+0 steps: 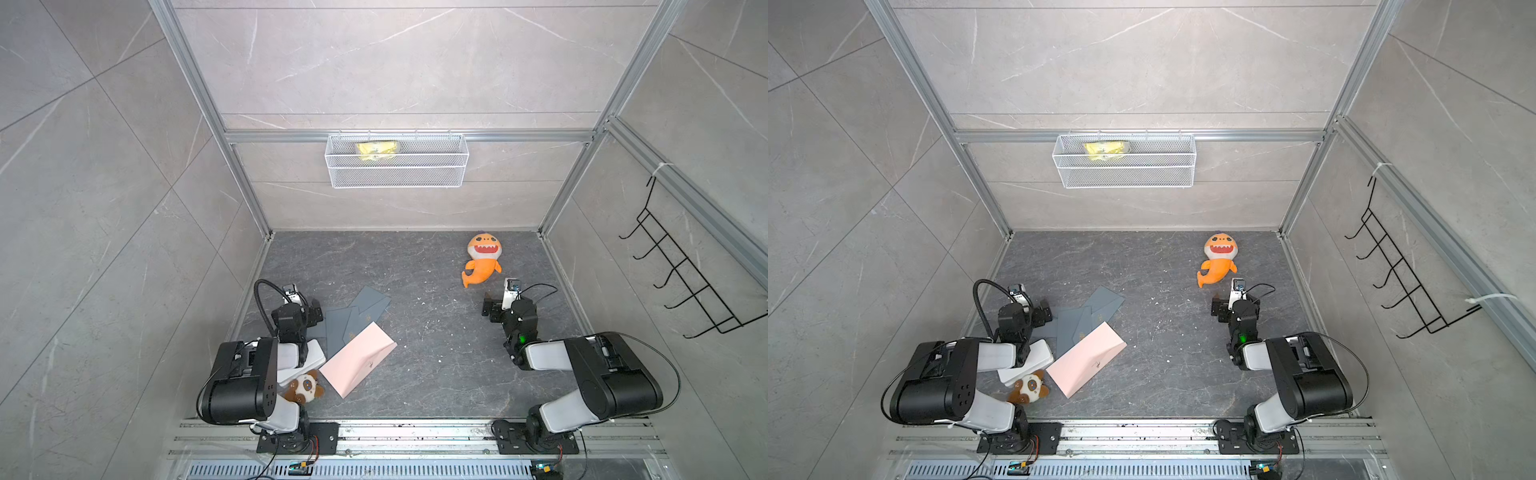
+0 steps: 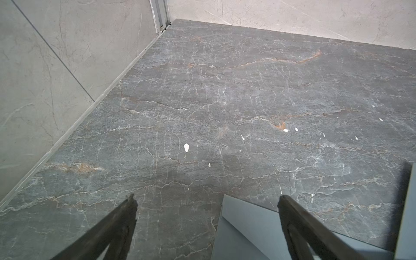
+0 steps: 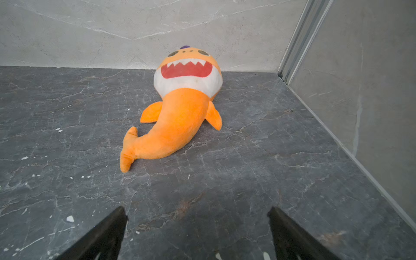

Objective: Take the letter paper out of the envelope
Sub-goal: Pick up the envelope from the center of the board.

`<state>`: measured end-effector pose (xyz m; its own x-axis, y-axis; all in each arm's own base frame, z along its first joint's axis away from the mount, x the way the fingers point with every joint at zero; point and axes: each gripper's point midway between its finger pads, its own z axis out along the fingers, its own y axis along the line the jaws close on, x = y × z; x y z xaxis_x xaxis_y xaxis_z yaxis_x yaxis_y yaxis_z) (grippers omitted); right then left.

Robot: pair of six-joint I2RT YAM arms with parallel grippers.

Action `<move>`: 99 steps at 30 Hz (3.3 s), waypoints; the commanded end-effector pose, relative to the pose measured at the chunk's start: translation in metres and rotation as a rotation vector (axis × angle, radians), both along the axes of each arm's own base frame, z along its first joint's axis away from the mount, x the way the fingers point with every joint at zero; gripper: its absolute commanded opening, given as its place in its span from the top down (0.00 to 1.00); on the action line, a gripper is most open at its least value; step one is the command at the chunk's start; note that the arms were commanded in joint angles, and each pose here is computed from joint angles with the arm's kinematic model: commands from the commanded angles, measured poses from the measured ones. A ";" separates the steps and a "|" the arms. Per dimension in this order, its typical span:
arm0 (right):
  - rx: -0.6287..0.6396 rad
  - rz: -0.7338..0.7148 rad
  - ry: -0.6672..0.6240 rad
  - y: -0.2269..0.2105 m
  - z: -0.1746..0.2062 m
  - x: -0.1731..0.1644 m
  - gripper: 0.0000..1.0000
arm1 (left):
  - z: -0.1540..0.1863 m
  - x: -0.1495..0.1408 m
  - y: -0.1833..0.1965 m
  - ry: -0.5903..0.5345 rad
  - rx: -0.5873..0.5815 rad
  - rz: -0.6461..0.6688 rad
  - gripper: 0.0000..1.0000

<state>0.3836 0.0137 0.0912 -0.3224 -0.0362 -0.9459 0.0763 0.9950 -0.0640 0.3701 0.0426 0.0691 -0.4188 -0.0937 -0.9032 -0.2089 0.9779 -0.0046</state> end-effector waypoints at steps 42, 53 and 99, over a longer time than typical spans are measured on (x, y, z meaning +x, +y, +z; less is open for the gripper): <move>0.414 -0.230 -0.200 0.005 0.381 -0.026 0.00 | 0.321 0.013 -0.043 -0.249 -0.115 0.098 0.00; 0.400 -0.018 0.226 0.083 0.333 -0.053 0.10 | 0.259 -0.001 -0.149 0.223 -0.315 -0.357 0.05; 0.626 -0.097 0.913 0.203 0.097 -0.173 0.28 | -0.028 -0.160 -0.278 1.091 0.010 -0.792 0.58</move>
<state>0.2121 0.2178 0.1884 -0.8906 0.4035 -0.2097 0.3128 0.8783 0.3615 0.2090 -0.2257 0.0384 -0.8656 0.4965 -0.0642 0.5000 0.8503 -0.1644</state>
